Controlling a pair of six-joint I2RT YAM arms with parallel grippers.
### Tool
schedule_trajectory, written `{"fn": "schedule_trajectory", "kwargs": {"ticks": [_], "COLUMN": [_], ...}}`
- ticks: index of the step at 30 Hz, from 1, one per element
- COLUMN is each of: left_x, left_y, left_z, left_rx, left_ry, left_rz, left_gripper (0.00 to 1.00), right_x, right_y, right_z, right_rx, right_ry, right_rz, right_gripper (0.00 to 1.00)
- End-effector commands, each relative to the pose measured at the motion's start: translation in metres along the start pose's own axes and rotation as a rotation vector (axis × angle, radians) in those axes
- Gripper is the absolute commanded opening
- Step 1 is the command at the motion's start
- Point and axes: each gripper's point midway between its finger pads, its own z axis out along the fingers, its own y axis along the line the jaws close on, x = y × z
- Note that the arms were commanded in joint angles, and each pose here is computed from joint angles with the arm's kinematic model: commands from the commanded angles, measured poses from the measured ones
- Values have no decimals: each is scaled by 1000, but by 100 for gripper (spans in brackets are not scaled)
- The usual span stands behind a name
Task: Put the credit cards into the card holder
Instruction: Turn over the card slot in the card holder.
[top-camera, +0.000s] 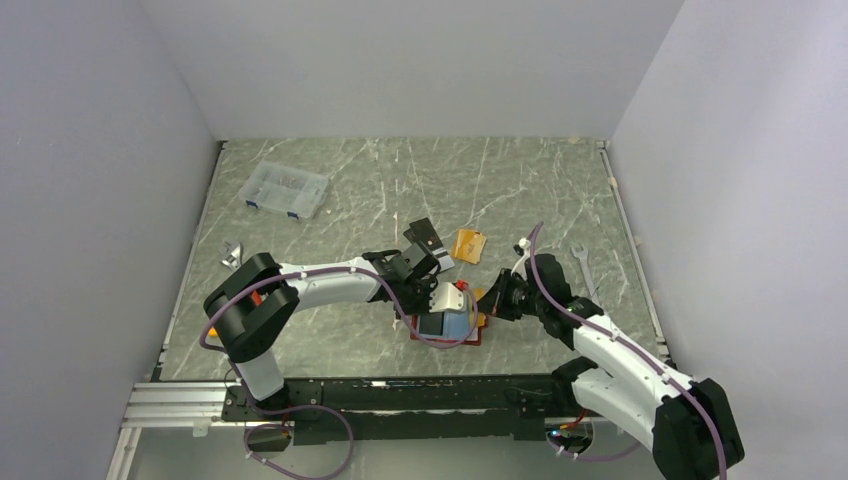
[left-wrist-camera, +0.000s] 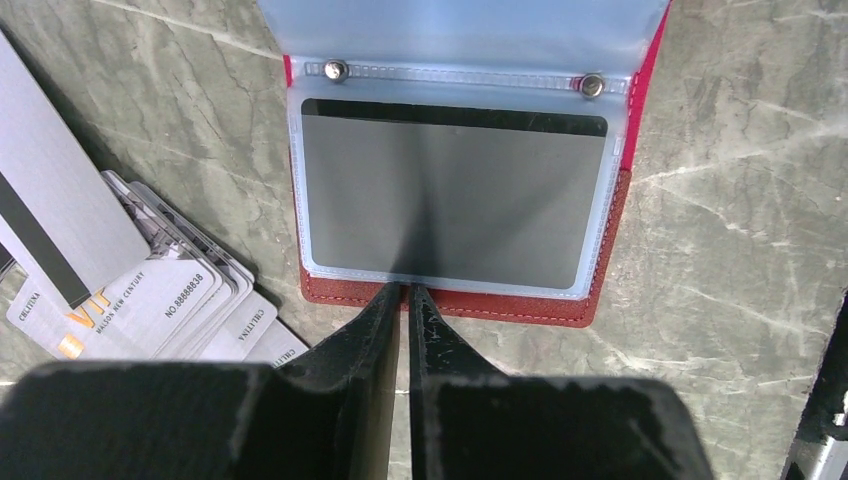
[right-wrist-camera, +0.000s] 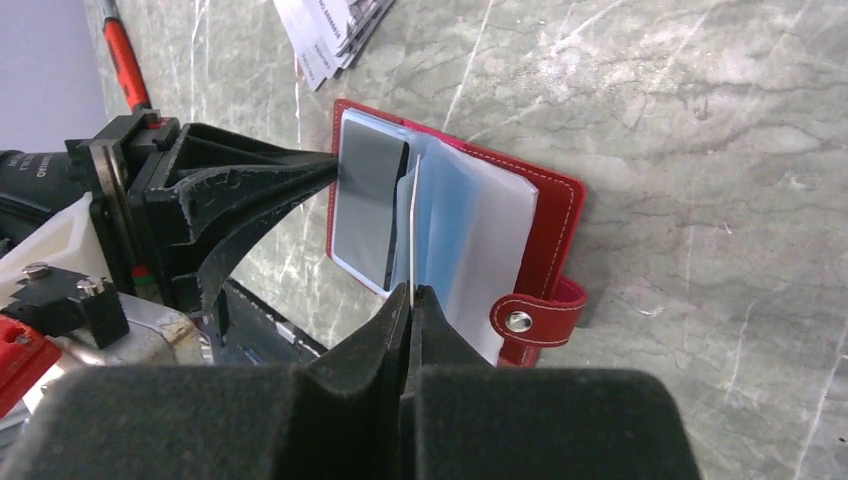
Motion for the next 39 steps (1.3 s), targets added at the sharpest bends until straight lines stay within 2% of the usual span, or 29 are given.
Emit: {"fn": "schedule_trajectory", "kwargs": {"ticks": [1,11,30,39], "left_x": [-6,-8,-11,0], "left_y": [0,3,9,25], "left_z": [-4,-4,-19,-60], "left_rx": [8,4,-4,-35], "left_ry": [-1,-3,-48,-122], "left_rz": [13,13,22,42], "left_gripper": [13,12,10,9], "right_x": [-11,6,17,17], "right_y": [22,26,33,27], "right_z": [-3,4,36,46], "right_rx": [-72,-119,-183,-157], "right_ry": [-8,67,124,132], "right_rz": [-49,-40,-2,-5], "right_gripper": [0,0,0,0]}}
